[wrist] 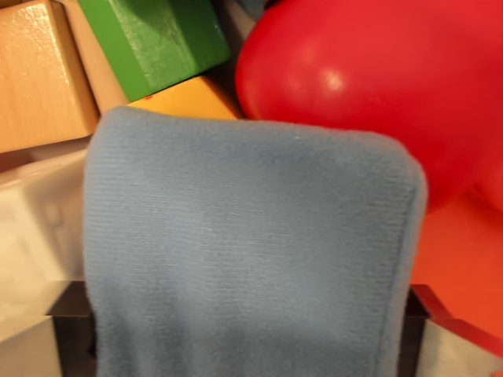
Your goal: Pick an object from the bin
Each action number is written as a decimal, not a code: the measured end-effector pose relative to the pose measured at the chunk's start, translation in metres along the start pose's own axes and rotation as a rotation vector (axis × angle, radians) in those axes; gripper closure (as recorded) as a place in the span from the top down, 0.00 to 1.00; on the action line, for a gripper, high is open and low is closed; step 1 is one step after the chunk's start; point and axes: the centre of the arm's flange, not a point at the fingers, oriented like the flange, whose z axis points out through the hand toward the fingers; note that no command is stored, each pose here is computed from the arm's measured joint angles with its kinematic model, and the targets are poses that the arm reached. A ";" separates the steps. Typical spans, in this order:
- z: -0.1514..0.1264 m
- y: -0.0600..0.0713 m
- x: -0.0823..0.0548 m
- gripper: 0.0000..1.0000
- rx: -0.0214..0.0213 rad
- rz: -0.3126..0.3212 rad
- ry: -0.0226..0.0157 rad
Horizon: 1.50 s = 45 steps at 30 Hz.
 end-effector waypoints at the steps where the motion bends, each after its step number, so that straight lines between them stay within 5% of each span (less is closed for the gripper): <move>1: 0.000 0.000 0.000 0.00 0.0000 0.000 0.0003; 27: -0.004 0.000 0.001 0.00 0.0007 0.001 0.0024; 45: -0.050 0.001 0.002 0.00 0.0028 -0.001 0.0050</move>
